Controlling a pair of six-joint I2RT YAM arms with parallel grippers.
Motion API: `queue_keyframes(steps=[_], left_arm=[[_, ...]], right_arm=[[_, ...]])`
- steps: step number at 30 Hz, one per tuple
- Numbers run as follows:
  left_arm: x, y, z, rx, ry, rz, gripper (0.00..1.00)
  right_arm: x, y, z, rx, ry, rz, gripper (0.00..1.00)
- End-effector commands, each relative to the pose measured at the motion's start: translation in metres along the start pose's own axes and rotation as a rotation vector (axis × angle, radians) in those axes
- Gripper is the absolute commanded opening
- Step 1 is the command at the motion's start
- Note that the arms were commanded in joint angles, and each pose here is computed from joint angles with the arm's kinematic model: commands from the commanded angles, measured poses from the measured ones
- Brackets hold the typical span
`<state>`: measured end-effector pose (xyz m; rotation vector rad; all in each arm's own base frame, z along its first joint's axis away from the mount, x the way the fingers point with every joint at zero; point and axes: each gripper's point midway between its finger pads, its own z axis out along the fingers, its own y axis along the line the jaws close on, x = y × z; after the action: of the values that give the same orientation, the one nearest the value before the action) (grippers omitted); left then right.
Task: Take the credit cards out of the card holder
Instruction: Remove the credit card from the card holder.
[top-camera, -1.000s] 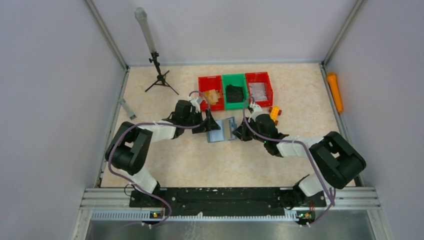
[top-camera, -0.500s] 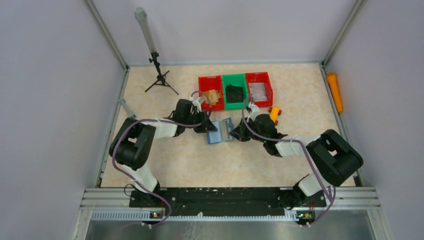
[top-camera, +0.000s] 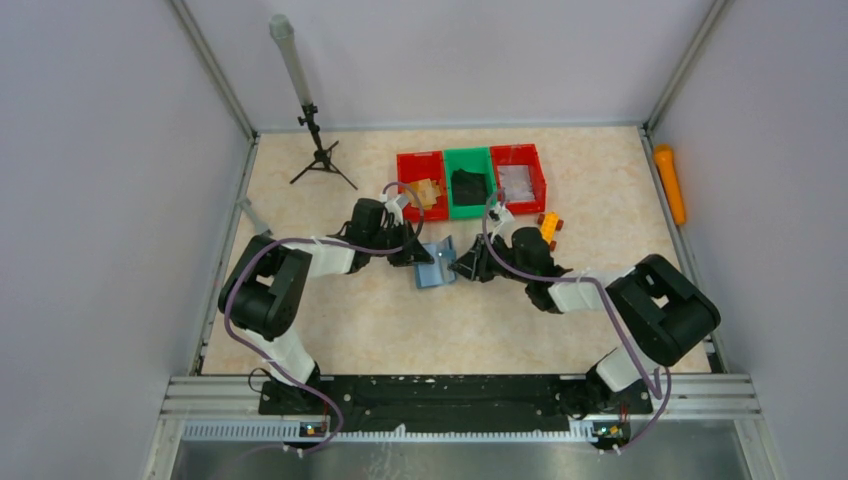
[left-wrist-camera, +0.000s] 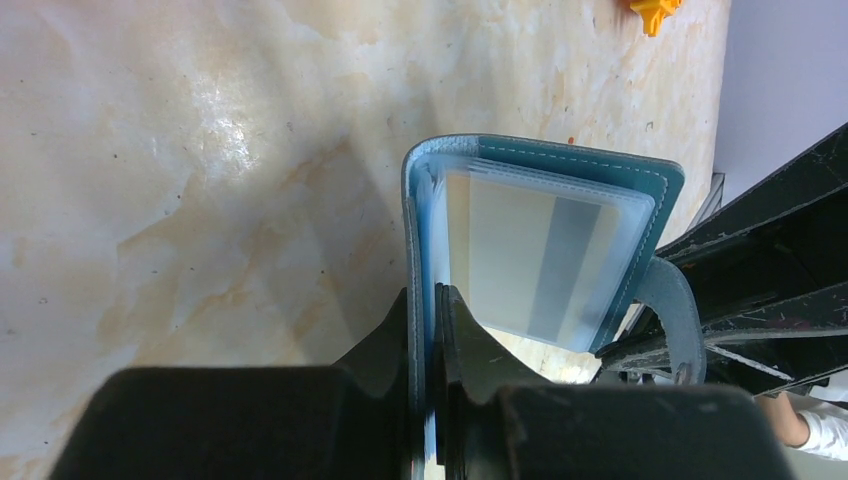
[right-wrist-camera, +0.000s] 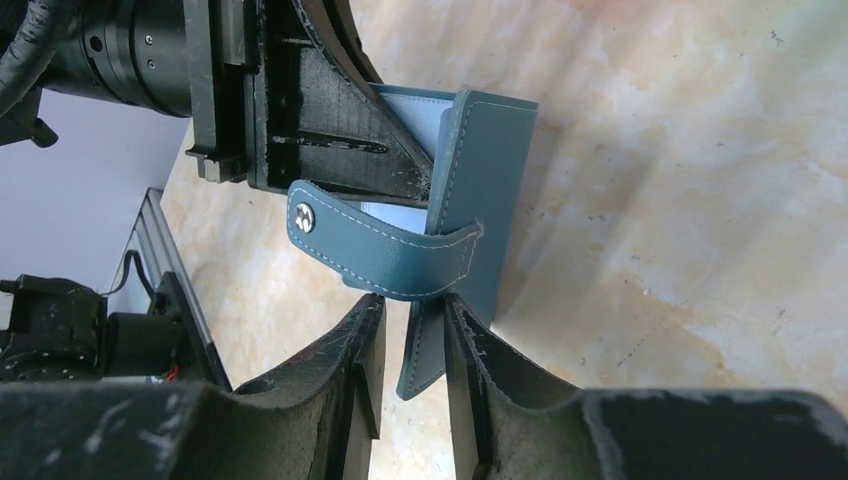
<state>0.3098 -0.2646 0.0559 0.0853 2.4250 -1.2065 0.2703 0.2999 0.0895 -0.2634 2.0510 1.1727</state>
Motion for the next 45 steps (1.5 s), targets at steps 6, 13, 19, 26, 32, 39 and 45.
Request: queue_keyframes(steps=[6,13,19,26,32,39,45], left_arm=[[-0.006,-0.001,0.003,0.003,0.002,0.019,0.01],[-0.006,0.001,0.004,-0.004,0.008,0.016,0.01],[-0.008,-0.006,0.001,0.028,-0.003,0.031,0.01],[-0.009,-0.011,-0.001,0.045,-0.013,0.043,0.02],[-0.009,-0.012,-0.002,0.049,-0.014,0.047,0.02],[-0.009,-0.013,-0.002,0.052,-0.012,0.048,0.02],[-0.008,-0.014,-0.003,0.055,-0.009,0.050,0.02]], right_arm=[[-0.009,0.009,0.001,-0.053,-0.031,-0.012,0.21],[-0.010,0.013,0.001,-0.078,-0.037,-0.008,0.14],[-0.003,-0.006,0.008,0.010,0.008,0.006,0.11],[0.001,-0.013,0.010,0.047,0.029,0.006,0.28],[0.000,-0.013,0.008,0.050,0.028,-0.001,0.39],[-0.005,-0.006,0.004,0.021,0.001,-0.017,0.56],[-0.011,0.002,-0.002,0.001,-0.032,-0.037,0.71]])
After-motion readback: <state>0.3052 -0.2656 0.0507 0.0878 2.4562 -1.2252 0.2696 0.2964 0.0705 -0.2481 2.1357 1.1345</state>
